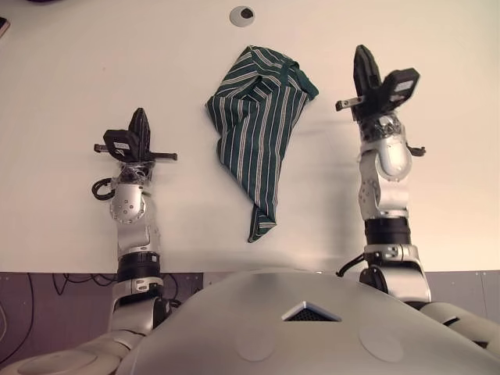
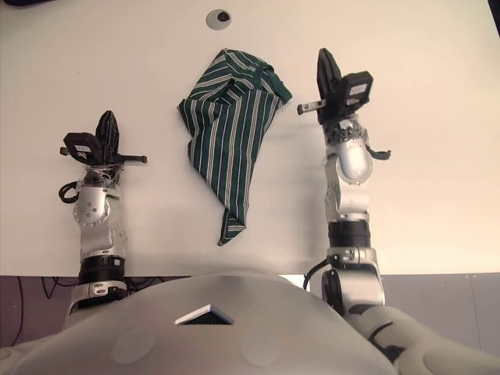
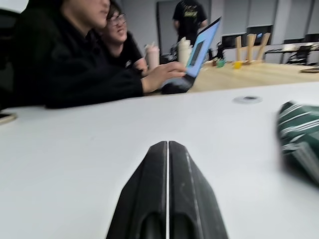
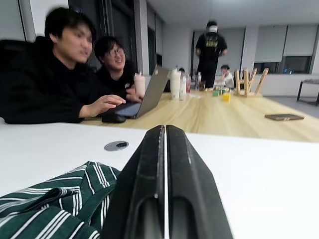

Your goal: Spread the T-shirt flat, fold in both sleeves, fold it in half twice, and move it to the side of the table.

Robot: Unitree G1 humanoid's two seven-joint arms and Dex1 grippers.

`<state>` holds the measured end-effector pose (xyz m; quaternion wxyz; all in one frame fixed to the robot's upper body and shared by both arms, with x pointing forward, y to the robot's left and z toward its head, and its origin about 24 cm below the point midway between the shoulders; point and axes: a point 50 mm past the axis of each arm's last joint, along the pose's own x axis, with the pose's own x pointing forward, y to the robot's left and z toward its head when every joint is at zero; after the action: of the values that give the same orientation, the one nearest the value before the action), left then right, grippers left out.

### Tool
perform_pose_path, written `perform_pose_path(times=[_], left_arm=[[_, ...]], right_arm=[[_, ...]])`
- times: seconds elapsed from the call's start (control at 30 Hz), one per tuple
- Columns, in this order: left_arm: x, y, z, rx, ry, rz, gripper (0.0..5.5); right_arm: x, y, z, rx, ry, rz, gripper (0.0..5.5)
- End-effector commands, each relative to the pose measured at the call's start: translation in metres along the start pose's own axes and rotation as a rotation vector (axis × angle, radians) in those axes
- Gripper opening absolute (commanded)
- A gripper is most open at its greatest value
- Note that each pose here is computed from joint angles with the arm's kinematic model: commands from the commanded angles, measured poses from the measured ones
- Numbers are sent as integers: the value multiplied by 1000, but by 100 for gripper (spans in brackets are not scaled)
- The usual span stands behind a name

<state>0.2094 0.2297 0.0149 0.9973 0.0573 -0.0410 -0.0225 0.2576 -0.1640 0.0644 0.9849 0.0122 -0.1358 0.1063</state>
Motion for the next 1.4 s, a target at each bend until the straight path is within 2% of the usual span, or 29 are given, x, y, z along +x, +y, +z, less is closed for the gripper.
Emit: perform_pose_path(times=[0.03, 0.13, 0.23, 0.67, 0.93, 1.07, 1.17, 1.27, 1.4], left_arm=[[-2, -4, 7, -2, 3, -66, 0], [-7, -8, 14, 33, 12, -128, 0], [-11, -13, 16, 46, 20, -174, 0], [-6, -25, 7, 68, 38, -250, 186], [-1, -30, 4, 64, 36, -272, 190], [-1, -34, 10, -116, 47, -345, 253], [13, -45, 33, -96, 55, -528, 301], [36, -51, 52, -71, 75, -612, 348], [63, -72, 62, -89, 197, -728, 348]], right_arm=[[-20, 2, 18, -95, -45, -38, 5], [-36, 7, 37, -148, -82, -58, 5], [-39, 14, 39, -165, -68, -51, 5], [-35, 11, 26, -161, -4, -66, 0], [-32, 8, 18, -168, 12, -63, 0], [-23, 10, 9, -164, 22, -50, 0], [-14, 13, 2, -169, 31, -35, 0], [-3, 18, -5, -176, 33, -13, 0], [11, 25, -14, -176, 36, 15, 0]])
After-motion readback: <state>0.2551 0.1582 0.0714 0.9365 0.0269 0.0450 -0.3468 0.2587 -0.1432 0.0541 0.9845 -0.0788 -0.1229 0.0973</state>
